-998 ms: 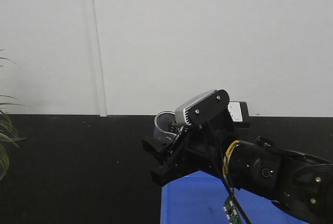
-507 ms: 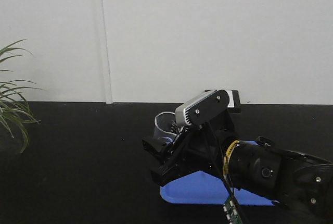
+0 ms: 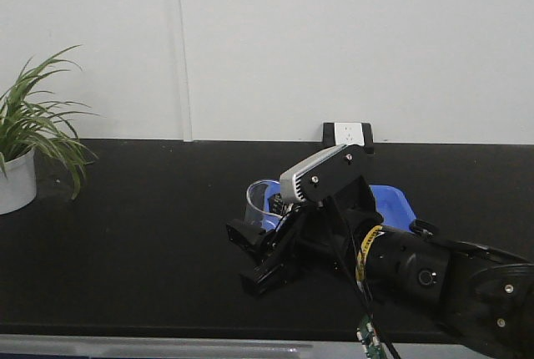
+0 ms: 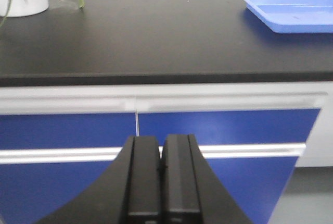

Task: Move beaker to silver tray on left bench
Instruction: 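Hold the beaker in the right gripper while the base turns to the other bench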

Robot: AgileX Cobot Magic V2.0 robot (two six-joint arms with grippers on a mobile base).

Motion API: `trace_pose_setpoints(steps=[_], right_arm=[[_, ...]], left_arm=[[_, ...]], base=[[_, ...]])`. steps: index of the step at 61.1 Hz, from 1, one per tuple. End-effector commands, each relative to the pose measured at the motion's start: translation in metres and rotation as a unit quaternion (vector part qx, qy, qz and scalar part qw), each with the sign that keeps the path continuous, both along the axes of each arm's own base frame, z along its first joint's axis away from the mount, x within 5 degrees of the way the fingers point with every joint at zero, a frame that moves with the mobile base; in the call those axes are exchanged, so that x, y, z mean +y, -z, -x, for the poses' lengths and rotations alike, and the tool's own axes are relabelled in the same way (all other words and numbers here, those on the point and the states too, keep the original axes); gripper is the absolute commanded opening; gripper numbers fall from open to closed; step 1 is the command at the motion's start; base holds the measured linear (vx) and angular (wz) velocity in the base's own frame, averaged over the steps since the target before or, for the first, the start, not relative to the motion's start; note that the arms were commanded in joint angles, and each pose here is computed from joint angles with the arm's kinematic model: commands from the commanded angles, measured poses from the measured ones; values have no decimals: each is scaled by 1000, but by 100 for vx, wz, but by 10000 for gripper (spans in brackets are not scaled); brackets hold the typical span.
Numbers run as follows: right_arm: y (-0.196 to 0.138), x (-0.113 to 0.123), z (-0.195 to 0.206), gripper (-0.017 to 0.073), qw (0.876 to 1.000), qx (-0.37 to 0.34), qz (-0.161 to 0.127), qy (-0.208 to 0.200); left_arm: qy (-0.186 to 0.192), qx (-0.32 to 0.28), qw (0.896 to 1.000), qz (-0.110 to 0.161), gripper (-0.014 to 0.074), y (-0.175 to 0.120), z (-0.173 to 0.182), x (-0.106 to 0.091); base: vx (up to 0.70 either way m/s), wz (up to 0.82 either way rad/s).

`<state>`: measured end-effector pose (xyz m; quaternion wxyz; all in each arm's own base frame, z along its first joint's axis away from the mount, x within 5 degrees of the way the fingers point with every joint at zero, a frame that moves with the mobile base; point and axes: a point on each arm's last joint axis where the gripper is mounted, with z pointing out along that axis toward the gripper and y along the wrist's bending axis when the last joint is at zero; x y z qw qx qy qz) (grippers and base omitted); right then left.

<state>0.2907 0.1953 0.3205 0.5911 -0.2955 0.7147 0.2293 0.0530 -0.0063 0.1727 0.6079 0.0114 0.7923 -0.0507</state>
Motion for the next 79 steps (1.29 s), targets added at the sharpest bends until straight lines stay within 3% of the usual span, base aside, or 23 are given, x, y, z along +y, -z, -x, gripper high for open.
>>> trace_pose_setpoints(steps=[1,33,79], right_arm=[[-27,0,7,-14,999,-35,-38,-16],[-27,0,7,-14,998,-36,-39,-18],[-27,0,7,-13,998,-35,-39,-16]], left_arm=[[-5,-35,999,5,1,-2,-2,1],[-5,-35,999,5,1,-2,-2,1],[-5,-35,999,5,1,-2,-2,1]], base=[[-35,9],[-31,29],[-13,62]])
